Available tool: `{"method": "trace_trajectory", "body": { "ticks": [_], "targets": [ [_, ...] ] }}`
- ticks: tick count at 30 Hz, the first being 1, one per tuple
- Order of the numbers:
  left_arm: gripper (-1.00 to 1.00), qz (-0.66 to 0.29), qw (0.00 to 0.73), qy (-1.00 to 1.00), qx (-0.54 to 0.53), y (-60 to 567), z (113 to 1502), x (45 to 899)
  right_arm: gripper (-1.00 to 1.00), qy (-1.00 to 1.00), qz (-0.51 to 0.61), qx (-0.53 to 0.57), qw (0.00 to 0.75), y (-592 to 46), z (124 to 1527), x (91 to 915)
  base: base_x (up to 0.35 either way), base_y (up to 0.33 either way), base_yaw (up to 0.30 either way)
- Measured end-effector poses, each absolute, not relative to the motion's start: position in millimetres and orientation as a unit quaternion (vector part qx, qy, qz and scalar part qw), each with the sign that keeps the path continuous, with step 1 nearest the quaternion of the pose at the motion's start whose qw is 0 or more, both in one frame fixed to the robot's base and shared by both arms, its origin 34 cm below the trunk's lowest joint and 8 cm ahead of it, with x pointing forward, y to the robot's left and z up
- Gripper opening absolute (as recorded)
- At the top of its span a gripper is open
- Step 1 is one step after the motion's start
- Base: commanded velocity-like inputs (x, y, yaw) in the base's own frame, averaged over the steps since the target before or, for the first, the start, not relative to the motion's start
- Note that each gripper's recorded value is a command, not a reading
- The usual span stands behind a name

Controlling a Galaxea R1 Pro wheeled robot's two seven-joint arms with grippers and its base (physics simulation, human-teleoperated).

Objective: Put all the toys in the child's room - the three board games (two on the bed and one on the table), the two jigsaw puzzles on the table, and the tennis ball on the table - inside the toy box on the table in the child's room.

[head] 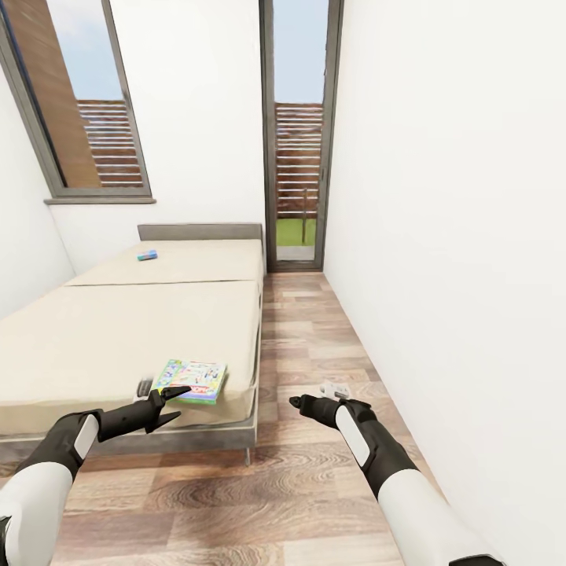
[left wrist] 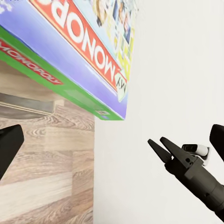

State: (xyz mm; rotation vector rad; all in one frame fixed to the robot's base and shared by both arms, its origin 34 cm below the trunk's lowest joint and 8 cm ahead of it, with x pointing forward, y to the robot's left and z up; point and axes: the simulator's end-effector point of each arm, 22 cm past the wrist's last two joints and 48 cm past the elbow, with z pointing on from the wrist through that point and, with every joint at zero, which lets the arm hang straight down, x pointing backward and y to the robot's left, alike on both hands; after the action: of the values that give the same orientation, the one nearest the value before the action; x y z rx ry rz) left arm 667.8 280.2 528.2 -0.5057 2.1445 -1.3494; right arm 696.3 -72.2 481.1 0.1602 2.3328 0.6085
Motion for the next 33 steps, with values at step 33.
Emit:
{"method": "trace_trajectory", "body": {
  "ticks": [33],
  "targets": [
    [1.0,-0.502,0.277,0.797,-0.191,285.0,529.6,667.7,1.0,0.902,0.237,0.061,0.355,-69.9,481.7,695.9,0.014,-0.044,0.0]
  ]
}}
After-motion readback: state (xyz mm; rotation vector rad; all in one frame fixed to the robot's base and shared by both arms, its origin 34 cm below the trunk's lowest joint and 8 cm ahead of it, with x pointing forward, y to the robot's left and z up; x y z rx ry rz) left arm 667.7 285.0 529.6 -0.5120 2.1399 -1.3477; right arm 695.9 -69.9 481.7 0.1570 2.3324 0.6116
